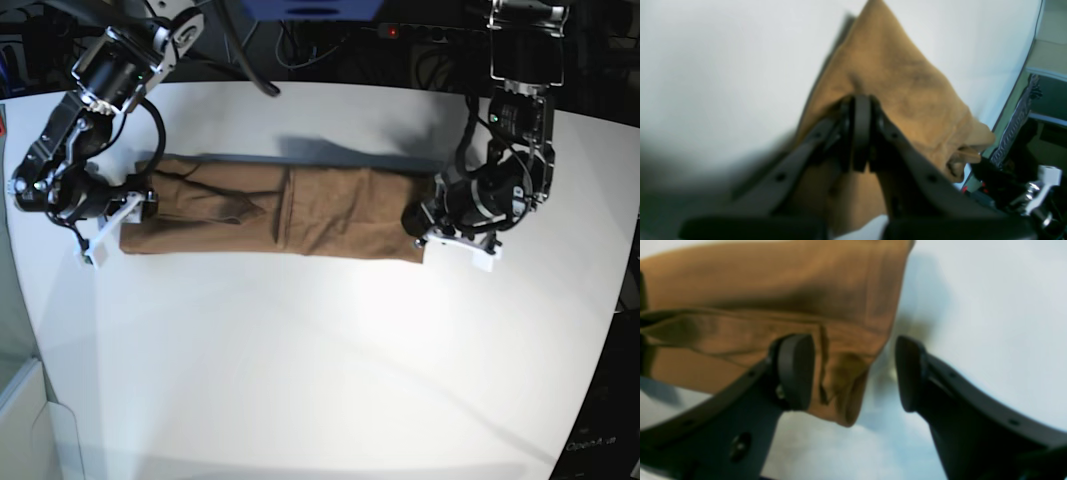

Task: Fold the T-shirt properly
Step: 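Lift the strip end with the right gripper and fold it toward the left gripper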

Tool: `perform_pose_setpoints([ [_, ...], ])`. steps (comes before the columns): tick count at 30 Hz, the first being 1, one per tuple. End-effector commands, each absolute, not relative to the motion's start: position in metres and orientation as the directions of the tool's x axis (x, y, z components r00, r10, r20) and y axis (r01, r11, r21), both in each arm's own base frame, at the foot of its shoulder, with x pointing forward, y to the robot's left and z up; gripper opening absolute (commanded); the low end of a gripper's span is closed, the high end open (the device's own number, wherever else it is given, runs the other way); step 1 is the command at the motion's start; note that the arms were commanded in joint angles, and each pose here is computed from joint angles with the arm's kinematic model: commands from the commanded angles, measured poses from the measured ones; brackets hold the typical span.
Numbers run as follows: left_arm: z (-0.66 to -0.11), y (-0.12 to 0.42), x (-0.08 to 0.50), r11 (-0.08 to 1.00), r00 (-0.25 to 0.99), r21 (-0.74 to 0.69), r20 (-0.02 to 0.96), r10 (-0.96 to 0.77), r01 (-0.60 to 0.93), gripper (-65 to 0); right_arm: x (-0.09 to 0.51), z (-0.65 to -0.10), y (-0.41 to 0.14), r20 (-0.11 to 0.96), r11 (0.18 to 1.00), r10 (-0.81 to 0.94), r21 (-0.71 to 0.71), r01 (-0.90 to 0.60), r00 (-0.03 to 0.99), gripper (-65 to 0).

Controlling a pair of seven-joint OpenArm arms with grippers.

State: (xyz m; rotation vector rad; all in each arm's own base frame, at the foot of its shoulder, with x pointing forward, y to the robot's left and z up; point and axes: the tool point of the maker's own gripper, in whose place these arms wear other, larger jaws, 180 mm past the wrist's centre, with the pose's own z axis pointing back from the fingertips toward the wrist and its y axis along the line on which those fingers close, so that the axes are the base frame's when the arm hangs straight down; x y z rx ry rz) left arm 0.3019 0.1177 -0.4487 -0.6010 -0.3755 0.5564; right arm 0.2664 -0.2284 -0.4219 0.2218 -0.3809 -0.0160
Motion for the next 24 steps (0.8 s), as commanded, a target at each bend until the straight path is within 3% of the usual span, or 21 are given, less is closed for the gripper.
perform_pose_setpoints([
  [1,-0.461,0.139,0.292,0.736,0.79,-0.531,0.186,0.584,-0.419,-62.8,0.276,-0.415,-0.233,0.394,0.976,-0.055,0.213,-0.033,0.917,-28.7],
  [11,-0.461,0.139,0.292,0.736,0.79,-0.531,0.186,0.584,-0.419,-62.8,0.277,-0.421,-0.223,0.396,0.97,-0.066,0.242,-0.035,0.916,-30.8],
  [18,-0.461,0.138,0.292,0.735,0.79,-0.532,0.185,0.584,-0.419,-62.8,0.279,-0.422,-0.21,0.399,0.963,-0.068,0.265,-0.044,0.915,-55.3],
  [24,-0.461,0.138,0.292,0.735,0.79,-0.532,0.185,0.584,-0.419,-62.8,0.287,-0.416,-0.212,0.417,0.966,-0.062,0.254,-0.051,0.907,-61.7],
])
